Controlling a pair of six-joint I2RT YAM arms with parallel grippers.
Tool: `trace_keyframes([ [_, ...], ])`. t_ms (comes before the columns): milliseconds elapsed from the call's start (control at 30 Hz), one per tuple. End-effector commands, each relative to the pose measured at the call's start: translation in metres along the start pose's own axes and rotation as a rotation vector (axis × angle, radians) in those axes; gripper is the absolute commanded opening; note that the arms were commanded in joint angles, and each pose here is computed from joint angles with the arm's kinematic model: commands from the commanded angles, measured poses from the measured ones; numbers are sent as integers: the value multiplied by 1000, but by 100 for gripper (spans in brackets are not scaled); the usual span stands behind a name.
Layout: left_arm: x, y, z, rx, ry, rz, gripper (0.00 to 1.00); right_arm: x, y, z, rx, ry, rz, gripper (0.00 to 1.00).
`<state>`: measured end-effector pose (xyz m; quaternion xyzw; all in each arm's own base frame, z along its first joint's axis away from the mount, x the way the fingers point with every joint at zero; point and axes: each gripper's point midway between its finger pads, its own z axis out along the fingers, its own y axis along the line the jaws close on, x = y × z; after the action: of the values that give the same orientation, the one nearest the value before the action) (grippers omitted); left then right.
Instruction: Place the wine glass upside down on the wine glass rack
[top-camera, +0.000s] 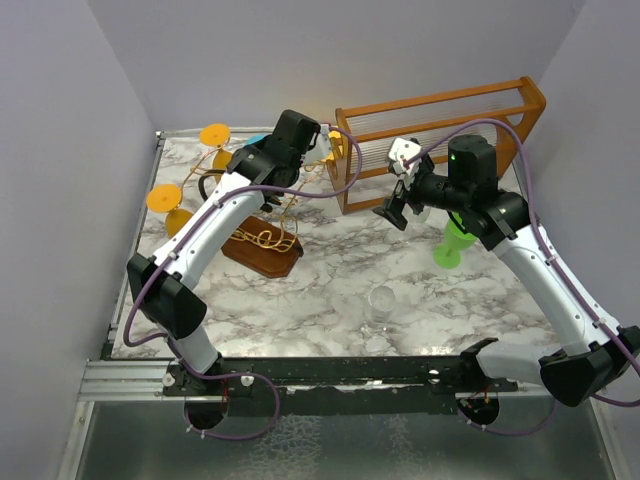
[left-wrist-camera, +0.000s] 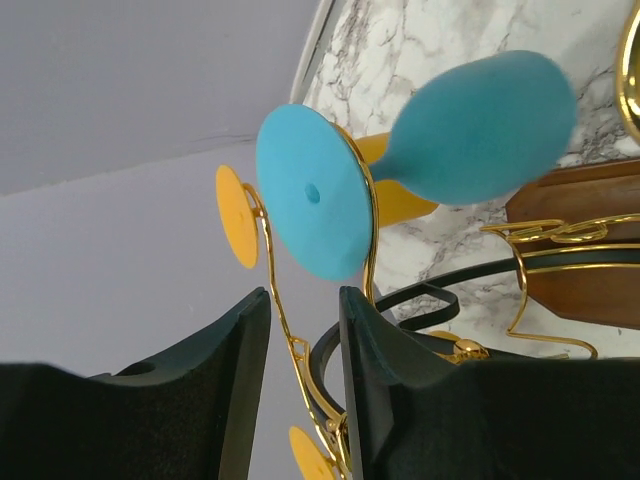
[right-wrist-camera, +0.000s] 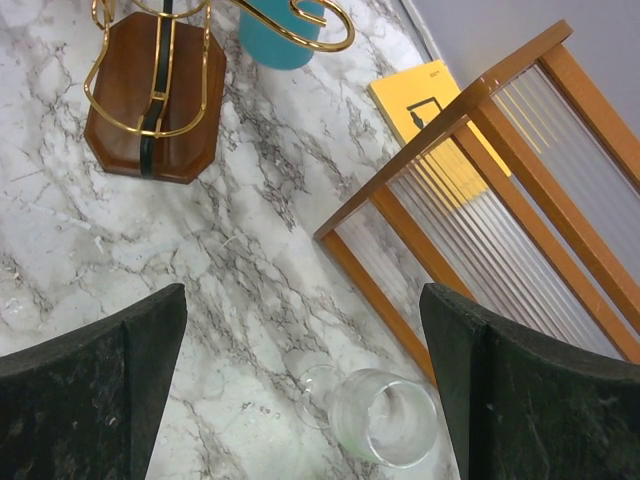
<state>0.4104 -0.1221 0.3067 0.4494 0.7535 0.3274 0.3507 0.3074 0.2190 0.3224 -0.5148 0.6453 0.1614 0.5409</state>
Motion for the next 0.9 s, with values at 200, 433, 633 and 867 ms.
trace_keyframes([
  [200,-19,-5,-27,148,-140,-82,41,0,-14,-9,103,8,19,100],
  [433,-40,-11,-58,278,-299,-197,52,24,-27,-22,239,75,83,100],
  [633,-54,-7,-95,352,-467,-329,72,44,-71,-67,430,72,230,100],
  [867,-64,-9,-120,455,-551,-406,81,95,-123,-135,687,157,382,95],
])
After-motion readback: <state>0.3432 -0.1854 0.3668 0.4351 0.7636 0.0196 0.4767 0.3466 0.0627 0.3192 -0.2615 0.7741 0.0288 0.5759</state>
